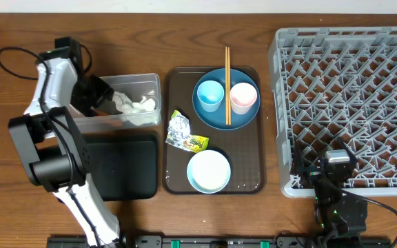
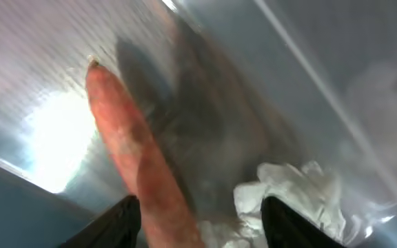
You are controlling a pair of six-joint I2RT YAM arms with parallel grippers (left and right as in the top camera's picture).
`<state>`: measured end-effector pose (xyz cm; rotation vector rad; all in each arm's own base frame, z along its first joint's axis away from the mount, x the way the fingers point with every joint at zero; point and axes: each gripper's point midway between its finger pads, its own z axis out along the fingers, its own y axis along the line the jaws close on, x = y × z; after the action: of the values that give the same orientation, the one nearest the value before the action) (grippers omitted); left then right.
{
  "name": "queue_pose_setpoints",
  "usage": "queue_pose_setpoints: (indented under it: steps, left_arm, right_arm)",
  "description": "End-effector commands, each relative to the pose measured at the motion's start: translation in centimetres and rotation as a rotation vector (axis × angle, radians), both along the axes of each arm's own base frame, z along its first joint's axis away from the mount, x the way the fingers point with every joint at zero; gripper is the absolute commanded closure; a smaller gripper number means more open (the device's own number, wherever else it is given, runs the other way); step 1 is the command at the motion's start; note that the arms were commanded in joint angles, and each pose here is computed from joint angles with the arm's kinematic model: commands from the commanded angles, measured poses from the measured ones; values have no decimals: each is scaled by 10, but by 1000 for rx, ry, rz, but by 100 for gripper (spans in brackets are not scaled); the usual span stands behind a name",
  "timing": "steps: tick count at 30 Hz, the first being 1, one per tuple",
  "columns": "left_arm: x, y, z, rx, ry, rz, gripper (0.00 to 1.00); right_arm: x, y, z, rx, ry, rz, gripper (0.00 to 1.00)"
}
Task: Sort waste into correct bins and load items into the dishwasher rack
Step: 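Lower the left gripper into the clear bin and close on the carrot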
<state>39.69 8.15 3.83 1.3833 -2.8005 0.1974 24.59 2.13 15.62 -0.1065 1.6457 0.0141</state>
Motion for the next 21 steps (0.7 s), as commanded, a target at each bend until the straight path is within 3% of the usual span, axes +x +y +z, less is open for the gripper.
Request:
queue_pose_setpoints:
  steps: [1, 21]
  left_arm:
    - [-17, -4, -22, -95, 90, 71, 41]
    - [-13, -13, -16, -64, 82, 5, 42]
  right_arm:
    - [0, -3, -1, -6, 3, -13, 1]
    - [0, -3, -1, -6, 3, -13, 1]
